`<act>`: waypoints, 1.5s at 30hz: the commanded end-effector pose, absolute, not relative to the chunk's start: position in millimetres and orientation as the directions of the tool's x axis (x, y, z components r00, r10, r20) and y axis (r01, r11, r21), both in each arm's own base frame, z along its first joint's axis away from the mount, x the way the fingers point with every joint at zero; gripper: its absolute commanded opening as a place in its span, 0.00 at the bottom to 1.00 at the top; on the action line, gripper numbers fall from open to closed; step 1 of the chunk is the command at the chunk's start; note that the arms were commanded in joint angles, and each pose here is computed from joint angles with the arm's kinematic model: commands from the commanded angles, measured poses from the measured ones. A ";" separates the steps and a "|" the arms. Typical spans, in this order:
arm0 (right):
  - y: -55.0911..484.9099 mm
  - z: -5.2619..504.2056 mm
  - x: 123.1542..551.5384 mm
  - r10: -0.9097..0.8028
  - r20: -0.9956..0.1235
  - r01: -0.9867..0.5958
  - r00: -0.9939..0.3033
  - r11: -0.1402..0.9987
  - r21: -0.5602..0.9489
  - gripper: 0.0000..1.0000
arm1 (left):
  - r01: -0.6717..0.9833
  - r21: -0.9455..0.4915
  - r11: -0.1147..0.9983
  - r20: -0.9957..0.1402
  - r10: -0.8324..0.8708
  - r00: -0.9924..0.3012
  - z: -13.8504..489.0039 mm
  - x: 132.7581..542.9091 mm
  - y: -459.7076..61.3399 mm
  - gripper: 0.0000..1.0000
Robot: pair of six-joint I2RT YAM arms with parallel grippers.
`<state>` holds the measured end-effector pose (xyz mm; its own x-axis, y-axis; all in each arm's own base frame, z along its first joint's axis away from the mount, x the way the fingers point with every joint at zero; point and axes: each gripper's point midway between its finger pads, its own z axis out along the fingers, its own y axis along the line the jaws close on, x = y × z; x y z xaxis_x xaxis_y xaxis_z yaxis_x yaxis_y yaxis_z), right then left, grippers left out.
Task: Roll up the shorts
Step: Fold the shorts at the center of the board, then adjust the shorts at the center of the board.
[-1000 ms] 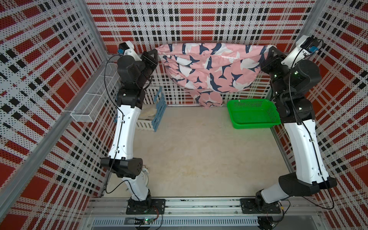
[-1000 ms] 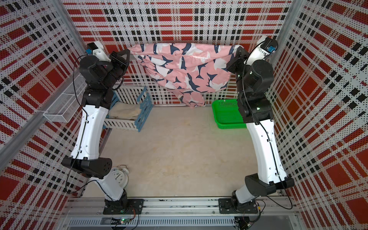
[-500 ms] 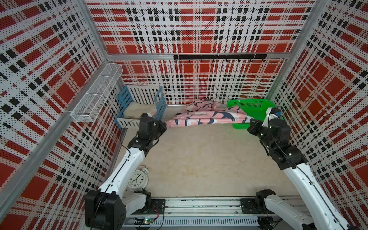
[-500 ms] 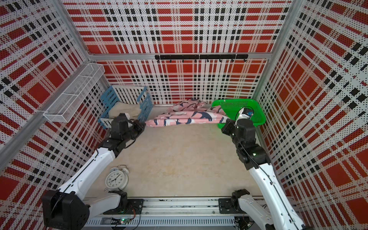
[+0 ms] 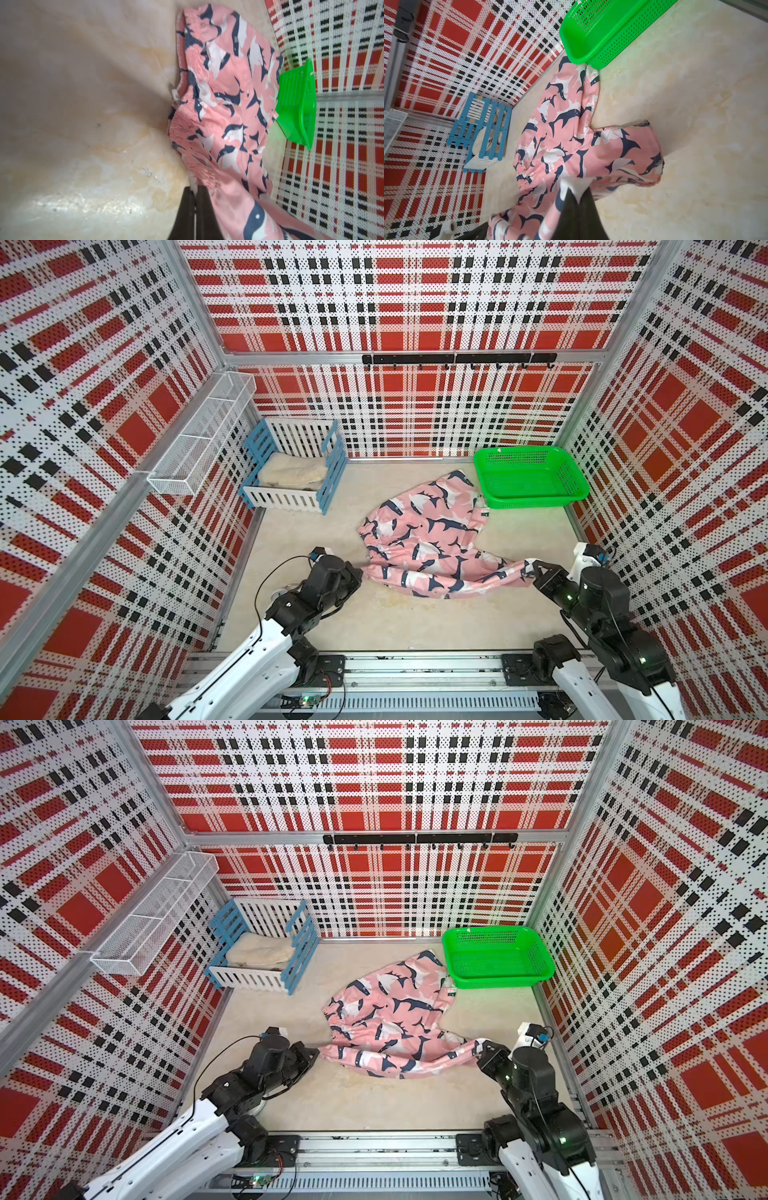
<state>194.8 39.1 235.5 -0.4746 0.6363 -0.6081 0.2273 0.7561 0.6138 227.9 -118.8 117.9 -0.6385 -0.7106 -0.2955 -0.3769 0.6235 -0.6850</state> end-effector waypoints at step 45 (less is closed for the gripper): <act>244.4 189.1 489.8 0.131 -0.672 -0.085 -0.729 0.957 0.279 0.73 | -0.144 -0.192 0.971 -0.659 -0.236 -0.714 159.6 556.9 -126.2 0.48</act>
<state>530.6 222.9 227.1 -0.5938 0.1900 -0.7819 -0.0315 0.9655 0.2585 566.0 -97.9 185.1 -0.6238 -0.3414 -0.7031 -0.2151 0.9398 -0.2656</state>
